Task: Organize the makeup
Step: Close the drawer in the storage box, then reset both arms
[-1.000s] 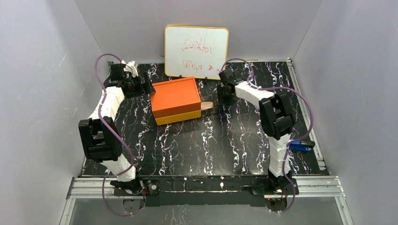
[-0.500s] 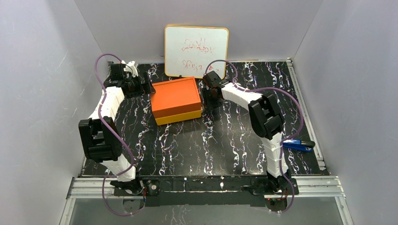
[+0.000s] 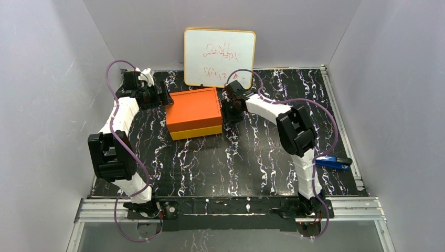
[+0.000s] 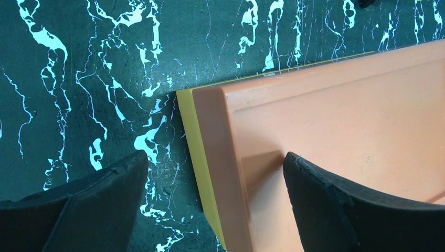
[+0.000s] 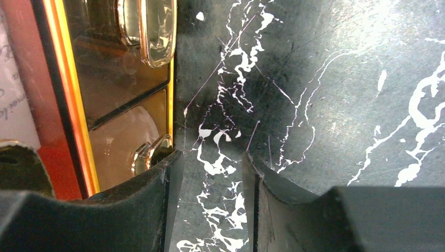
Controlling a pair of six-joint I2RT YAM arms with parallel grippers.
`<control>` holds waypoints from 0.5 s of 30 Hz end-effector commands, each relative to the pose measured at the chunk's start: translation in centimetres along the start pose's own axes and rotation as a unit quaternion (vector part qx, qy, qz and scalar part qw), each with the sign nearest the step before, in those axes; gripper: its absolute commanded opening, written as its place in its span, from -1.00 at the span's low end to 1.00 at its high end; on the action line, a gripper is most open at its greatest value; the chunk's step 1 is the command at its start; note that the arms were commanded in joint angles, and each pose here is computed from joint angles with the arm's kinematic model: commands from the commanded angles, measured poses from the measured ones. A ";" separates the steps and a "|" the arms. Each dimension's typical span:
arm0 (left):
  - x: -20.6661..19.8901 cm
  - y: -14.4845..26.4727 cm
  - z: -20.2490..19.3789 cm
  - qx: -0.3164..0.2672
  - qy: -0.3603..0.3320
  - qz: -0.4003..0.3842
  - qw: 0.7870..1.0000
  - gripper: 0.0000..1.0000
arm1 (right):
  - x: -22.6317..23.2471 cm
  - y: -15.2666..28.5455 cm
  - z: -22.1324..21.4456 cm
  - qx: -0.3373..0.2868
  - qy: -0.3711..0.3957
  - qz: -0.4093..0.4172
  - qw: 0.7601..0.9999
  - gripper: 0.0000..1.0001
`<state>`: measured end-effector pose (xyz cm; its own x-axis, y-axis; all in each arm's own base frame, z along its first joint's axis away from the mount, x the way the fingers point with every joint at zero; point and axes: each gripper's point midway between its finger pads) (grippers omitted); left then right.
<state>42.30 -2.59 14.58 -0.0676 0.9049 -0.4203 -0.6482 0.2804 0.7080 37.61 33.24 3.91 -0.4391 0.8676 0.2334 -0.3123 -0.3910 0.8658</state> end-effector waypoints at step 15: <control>0.7 4.2 4.3 -0.045 -0.015 0.090 0.995 0.92 | -10.6 10.5 3.7 -0.132 -0.040 -0.167 0.976 0.66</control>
<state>42.16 -1.04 15.78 -0.1346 0.9336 -0.3322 -0.6378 0.1750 0.7501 39.86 24.62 6.54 -0.2915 0.9566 0.0029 -0.4859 -0.1506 0.8609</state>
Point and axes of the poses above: each gripper's point midway between its finger pads, its own y axis back along the fingers, its own x axis along the line the jaws close on, z = x × y, and after that the axes turned 9 degrees about y, right-handed
